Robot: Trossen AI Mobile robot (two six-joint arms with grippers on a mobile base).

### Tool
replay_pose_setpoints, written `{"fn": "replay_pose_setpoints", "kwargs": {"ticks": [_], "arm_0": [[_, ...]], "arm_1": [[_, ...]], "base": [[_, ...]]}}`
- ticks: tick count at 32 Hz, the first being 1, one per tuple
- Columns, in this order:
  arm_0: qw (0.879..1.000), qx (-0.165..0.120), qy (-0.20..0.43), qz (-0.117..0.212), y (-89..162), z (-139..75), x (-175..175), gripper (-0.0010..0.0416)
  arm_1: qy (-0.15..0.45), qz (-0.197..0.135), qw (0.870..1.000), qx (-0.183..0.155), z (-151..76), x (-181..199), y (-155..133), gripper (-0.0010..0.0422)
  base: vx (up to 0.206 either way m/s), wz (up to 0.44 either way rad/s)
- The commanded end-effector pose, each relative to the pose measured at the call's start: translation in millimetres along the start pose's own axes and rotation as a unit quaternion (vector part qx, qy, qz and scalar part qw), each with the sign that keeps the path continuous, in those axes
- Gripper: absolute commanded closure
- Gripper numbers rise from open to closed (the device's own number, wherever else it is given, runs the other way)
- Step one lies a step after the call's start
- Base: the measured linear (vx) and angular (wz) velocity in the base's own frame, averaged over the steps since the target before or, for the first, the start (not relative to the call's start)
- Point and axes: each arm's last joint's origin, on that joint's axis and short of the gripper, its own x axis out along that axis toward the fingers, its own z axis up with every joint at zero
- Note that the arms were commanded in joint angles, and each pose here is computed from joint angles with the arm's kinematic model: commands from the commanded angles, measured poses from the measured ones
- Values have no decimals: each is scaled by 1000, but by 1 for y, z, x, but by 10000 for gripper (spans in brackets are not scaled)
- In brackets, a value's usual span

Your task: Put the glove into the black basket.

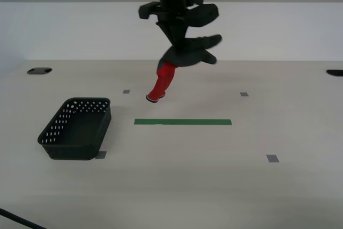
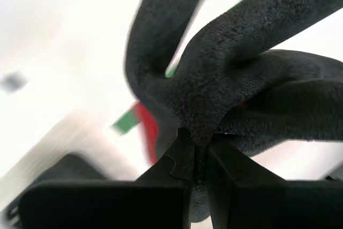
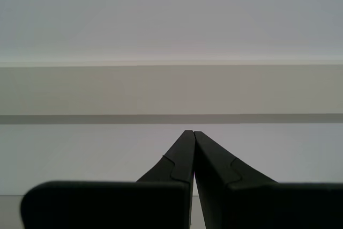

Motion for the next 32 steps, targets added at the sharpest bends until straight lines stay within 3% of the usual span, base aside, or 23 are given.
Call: {"fn": "replay_pose_setpoints", "kwargs": {"ticks": [1, 3, 8, 9, 11, 12, 18, 23, 32], "arm_0": [[1000, 0, 3, 0, 0, 0, 0, 405], [1000, 0, 4, 1, 0, -1, 0, 405], [1000, 0, 6, 0, 0, -1, 0, 405], [1000, 0, 6, 0, 0, -1, 0, 405], [1000, 0, 7, 0, 0, -1, 0, 405], [1000, 0, 9, 1, 0, -1, 0, 405], [1000, 0, 12, 1, 0, -2, 0, 405], [1000, 0, 16, 1, 0, -3, 0, 405], [1000, 0, 17, 1, 0, -3, 0, 405]], "arm_1": [[-3, 20, 999, -37, -16, -20, 37, 413], [-8, 25, 998, -59, -28, -26, 56, 413], [-28, 42, 991, -125, -85, -41, 100, 413], [-14, 44, 987, -153, -116, -41, 113, 413], [-8, 45, 984, -171, -139, -41, 117, 413], [-9, 49, 980, -190, -163, -35, 122, 413], [13, 47, 973, -225, -214, 2, 126, 413], [-1, 53, 968, -247, -231, 26, 129, 413], [41, 41, 961, -270, -232, 79, 142, 413]], "base": [[0, 0], [0, 0], [0, 0], [0, 0], [0, 0], [-4, 41], [0, 0], [0, 0], [0, 0]]}}
